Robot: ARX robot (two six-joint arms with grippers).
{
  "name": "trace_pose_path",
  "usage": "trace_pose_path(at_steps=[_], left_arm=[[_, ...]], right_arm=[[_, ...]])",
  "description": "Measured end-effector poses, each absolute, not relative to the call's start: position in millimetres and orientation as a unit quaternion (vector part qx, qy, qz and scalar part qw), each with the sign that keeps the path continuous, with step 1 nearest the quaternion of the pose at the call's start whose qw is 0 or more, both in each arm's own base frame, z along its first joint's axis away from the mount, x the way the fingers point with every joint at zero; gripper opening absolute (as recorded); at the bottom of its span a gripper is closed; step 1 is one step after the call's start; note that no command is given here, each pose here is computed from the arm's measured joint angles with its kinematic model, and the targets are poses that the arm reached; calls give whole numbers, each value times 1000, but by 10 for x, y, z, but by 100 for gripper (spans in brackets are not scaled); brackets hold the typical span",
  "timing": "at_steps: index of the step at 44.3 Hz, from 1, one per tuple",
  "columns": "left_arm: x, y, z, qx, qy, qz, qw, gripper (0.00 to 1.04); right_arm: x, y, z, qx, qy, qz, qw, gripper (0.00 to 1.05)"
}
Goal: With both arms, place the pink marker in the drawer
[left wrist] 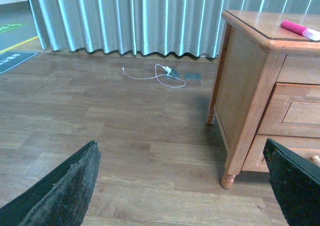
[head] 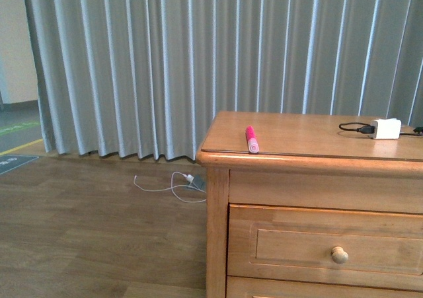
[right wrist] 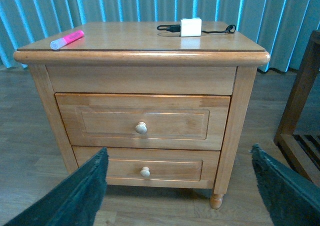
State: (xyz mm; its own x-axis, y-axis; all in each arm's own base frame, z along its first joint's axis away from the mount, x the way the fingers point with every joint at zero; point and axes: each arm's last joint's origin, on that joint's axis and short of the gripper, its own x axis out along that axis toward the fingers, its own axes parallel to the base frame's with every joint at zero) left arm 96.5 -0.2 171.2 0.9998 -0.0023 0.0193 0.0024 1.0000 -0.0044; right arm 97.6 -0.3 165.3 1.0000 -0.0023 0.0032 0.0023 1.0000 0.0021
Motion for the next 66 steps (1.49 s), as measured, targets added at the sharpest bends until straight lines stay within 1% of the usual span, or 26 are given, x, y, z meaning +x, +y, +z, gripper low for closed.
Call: trace_pose_path(at_steps=[1,3,7,66], left_arm=[[965,-2,1712,-2,-10,-1,1000,99],[965,-2,1712,-2,-10,-1,1000,99],[965,-2,1712,-2,-10,-1,1000,99],[965,-2,1712,-2,-10,-1,1000,99]], right_arm=[[976,-3,1653,1,-2,-1,1000,93],[976,-3,1653,2,-2,-1,1000,98],[976,-3,1653,1,-2,-1,1000,95],[976,-3,1653,1,-2,-1,1000,96]])
